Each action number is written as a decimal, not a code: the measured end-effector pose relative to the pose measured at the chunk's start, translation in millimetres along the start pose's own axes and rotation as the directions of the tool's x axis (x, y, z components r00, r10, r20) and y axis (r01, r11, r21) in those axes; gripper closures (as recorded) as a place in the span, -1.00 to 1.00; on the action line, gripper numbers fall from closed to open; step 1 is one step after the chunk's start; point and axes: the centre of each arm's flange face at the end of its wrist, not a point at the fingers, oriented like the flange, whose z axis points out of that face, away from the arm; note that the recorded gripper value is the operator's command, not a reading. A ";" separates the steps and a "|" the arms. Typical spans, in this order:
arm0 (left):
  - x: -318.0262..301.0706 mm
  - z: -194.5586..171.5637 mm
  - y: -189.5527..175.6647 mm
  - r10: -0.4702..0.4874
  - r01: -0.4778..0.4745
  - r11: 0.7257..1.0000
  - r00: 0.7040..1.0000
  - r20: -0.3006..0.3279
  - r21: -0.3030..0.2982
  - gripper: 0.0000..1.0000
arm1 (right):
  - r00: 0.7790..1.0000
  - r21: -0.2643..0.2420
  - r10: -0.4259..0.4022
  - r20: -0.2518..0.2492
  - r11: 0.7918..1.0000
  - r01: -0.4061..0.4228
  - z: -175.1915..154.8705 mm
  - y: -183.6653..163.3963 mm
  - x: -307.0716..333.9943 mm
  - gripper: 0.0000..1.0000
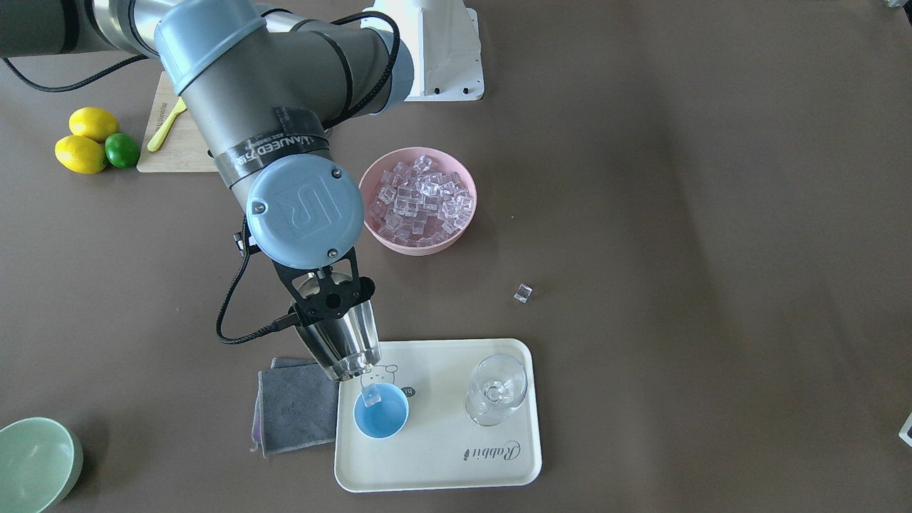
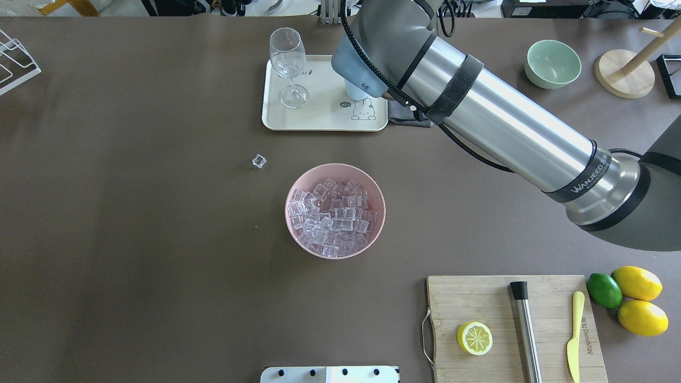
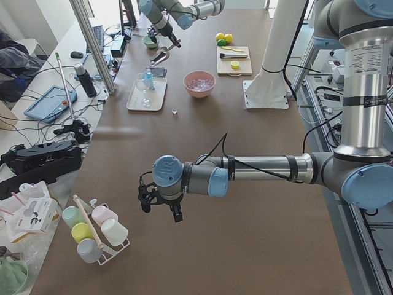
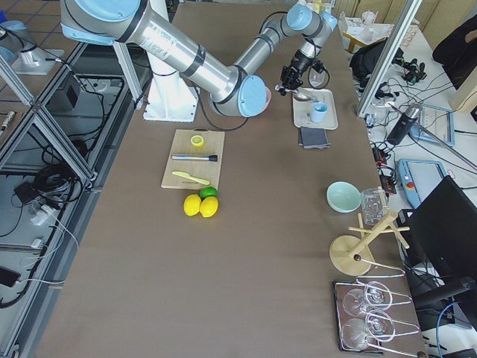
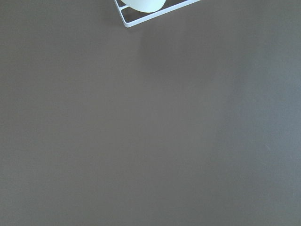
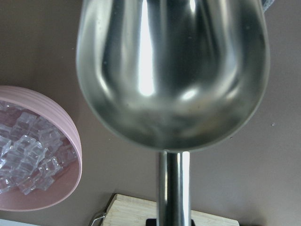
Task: Put ice in cup with scoop
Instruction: 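Tilt the scoop over the light-blue cup to pour the ice with the right gripper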
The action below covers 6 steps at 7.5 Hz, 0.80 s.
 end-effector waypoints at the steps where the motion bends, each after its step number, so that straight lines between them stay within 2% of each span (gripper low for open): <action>1: 5.3 -2.6 0.1 -0.011 0.011 1.000 1.000 -0.001 0.002 -0.97 | 1.000 -0.004 0.003 0.000 1.000 -0.003 -2.3 -2.2 -1.8 1.00; 4: 15.8 -6.0 1.5 -0.039 0.039 0.999 0.999 -0.002 0.009 -0.97 | 1.000 -0.003 0.001 0.000 1.000 -0.001 -4.0 -3.3 -3.2 1.00; 6: 15.5 -5.5 2.3 -0.022 0.022 1.000 1.000 0.003 0.011 -0.97 | 1.000 0.031 -0.013 0.000 0.999 0.013 -2.3 10.2 2.2 1.00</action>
